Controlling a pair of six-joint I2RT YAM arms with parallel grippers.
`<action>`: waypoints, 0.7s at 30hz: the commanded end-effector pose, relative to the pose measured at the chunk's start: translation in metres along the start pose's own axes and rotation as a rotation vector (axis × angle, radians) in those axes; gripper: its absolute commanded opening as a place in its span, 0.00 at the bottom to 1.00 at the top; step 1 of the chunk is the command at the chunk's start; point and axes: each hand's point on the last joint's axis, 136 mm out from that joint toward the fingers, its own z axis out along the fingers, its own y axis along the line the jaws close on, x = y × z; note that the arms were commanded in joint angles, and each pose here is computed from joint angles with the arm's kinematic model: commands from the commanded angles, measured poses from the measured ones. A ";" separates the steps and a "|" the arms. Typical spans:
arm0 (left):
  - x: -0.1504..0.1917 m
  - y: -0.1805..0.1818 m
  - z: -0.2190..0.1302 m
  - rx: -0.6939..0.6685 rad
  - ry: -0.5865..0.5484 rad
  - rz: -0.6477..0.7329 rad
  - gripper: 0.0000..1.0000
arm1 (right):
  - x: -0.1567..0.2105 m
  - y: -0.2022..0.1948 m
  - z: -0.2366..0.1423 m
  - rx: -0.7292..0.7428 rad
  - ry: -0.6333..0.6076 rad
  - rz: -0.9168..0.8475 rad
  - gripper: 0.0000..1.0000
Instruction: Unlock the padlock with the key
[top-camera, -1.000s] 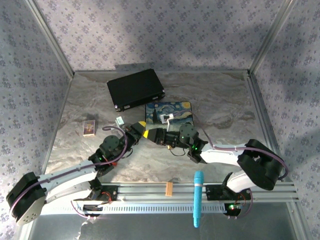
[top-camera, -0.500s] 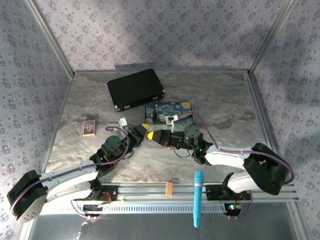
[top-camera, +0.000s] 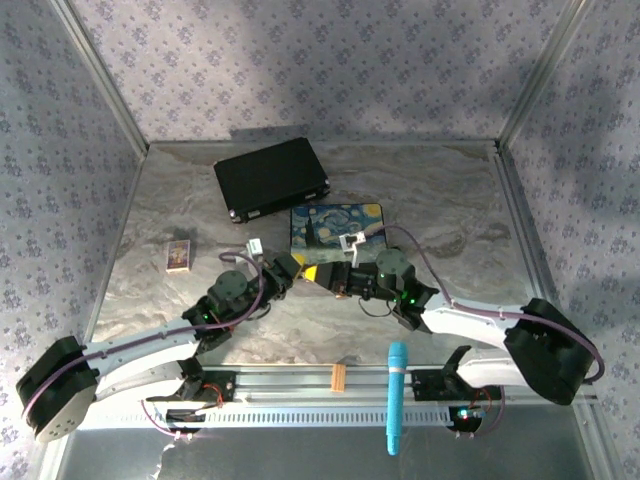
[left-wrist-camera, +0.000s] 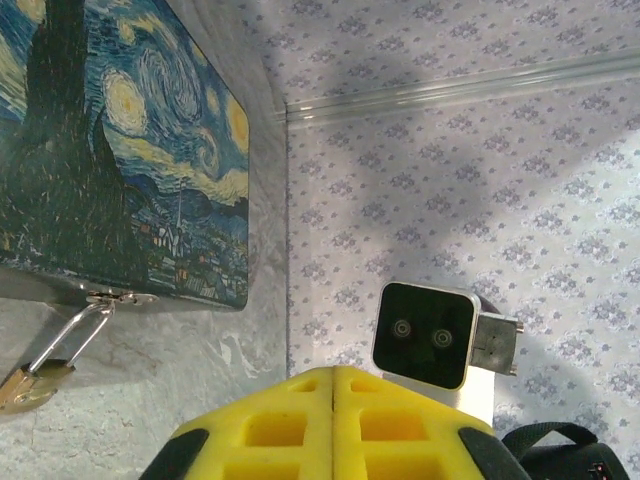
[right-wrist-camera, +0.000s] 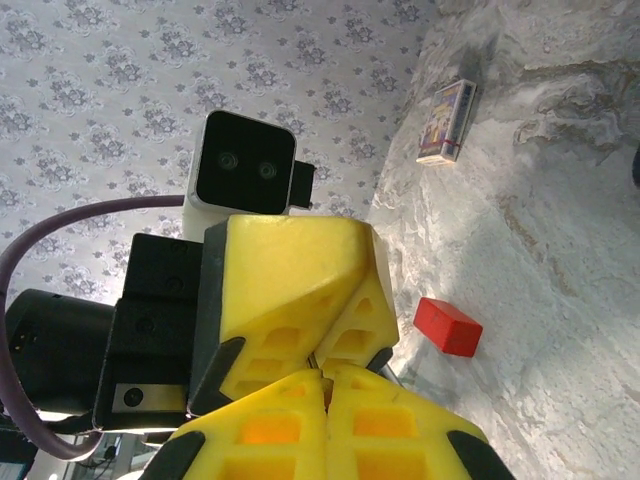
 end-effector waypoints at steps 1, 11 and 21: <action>-0.012 0.000 0.006 -0.034 -0.053 0.012 0.22 | -0.007 0.004 -0.008 -0.003 -0.022 -0.037 0.00; -0.013 0.007 0.006 -0.149 -0.042 0.104 0.96 | -0.004 -0.022 -0.034 0.117 -0.044 -0.027 0.00; 0.017 0.051 0.021 -0.553 0.204 0.534 0.87 | -0.004 -0.087 -0.114 0.474 -0.105 -0.010 0.00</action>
